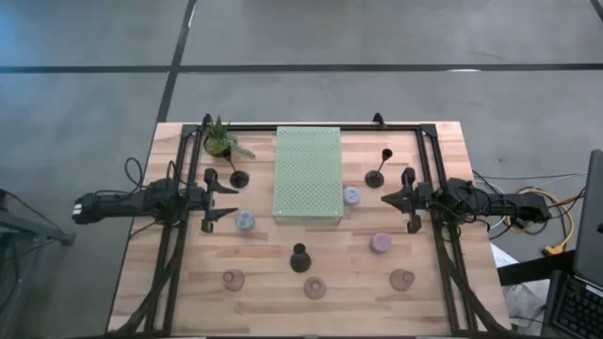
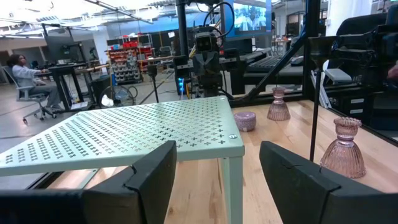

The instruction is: Pick & Place candle stick holders

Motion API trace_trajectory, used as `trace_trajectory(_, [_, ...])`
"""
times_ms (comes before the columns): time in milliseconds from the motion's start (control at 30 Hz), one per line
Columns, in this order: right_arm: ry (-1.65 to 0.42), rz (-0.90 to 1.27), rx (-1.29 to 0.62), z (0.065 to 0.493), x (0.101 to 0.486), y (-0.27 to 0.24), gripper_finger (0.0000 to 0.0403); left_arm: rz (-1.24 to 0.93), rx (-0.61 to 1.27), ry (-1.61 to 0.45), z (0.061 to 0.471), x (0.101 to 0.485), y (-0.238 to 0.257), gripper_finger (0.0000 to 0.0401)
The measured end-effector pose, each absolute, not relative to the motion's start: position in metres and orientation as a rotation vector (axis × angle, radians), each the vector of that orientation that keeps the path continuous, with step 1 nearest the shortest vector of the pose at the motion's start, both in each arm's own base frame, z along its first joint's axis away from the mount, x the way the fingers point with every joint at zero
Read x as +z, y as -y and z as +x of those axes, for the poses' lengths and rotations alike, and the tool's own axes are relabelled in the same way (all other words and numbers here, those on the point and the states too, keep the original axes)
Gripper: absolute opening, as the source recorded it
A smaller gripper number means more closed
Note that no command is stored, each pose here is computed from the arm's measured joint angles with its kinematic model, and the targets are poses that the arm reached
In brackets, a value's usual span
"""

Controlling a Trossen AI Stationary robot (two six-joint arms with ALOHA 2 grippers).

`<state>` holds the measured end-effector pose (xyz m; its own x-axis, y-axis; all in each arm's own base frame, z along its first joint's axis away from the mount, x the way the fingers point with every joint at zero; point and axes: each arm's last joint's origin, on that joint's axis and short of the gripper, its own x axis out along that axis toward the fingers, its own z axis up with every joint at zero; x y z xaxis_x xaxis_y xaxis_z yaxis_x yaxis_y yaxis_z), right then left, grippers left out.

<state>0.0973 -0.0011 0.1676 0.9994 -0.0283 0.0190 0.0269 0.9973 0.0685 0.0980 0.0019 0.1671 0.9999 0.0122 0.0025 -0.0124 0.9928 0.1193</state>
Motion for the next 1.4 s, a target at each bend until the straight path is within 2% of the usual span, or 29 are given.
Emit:
trace_trajectory(67, [0.040,0.057,-0.029,0.097,0.170,0.001,0.0008,0.120,0.012,0.001,0.098,0.167,-0.002,0.0236])
trace_trajectory(167, [0.183,-0.026,-0.032,0.096,0.183,0.001,0.0008,0.120,0.012,0.002,0.098,0.167,-0.002,0.0236])
trace_trajectory(400, [0.746,0.134,0.019,0.072,0.232,0.001,0.0008,0.120,0.012,0.001,0.098,0.167,-0.002,0.0236])
trace_trajectory(533, [1.068,0.152,0.057,0.049,0.252,0.001,0.0008,0.120,0.012,0.001,0.098,0.167,-0.002,0.0236])
trace_trajectory(633, [1.140,0.143,0.066,0.041,0.266,0.001,0.0008,0.120,0.012,0.002,0.098,0.167,-0.002,0.0236])
trace_trajectory(767, [0.992,0.133,0.076,0.050,0.290,0.000,0.0008,0.120,0.012,0.001,0.098,0.167,-0.002,0.0236])
trace_trajectory(933, [0.755,0.171,-0.010,0.073,0.326,0.002,0.0008,0.119,0.012,0.001,0.098,0.167,-0.002,0.0236])
trace_trajectory(1133, [0.466,0.064,-0.073,0.110,0.365,0.003,0.0008,0.120,0.012,0.001,0.098,0.167,-0.002,0.0236])
trace_trajectory(1400, [0.020,0.171,-0.110,0.145,0.407,0.004,0.0008,0.119,0.012,0.001,0.098,0.167,-0.002,0.0236])
